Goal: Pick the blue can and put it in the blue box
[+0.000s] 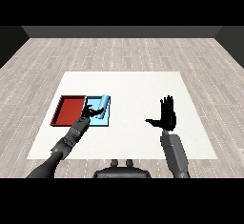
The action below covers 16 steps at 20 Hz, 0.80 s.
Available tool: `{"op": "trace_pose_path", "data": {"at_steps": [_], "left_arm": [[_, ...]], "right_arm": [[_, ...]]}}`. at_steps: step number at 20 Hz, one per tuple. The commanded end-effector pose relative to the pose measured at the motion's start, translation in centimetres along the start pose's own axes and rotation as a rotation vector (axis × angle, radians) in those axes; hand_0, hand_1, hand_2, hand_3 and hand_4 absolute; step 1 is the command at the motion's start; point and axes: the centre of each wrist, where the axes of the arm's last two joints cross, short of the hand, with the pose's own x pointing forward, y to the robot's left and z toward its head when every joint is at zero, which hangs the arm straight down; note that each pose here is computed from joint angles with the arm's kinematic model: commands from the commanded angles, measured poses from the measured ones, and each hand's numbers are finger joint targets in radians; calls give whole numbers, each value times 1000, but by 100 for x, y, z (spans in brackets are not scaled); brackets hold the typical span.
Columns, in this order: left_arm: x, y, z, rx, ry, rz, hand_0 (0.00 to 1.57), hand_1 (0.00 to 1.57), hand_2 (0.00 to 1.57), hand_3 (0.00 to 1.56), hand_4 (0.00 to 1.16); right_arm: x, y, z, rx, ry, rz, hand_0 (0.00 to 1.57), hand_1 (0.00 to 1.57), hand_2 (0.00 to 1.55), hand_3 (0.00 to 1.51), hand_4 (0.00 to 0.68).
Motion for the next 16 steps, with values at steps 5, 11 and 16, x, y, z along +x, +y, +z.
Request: {"op": "trace_pose_path", "data": {"at_steps": [5,11,16], "left_arm": [[80,101,-68,-10,57,-72,0,0,0,0,0],[19,51,-37,52,-29,6,0,0,0,0,0],[349,118,-59,62,-318,144,0,0,0,0,0]], "right_arm": [[-35,67,-50,-10,-9,-20,0,0,0,0,0],[-116,20,23,-20,-22,-24,0,0,0,0,0],[-55,47,9,67,-12,28,0,0,0,0,0]]}}
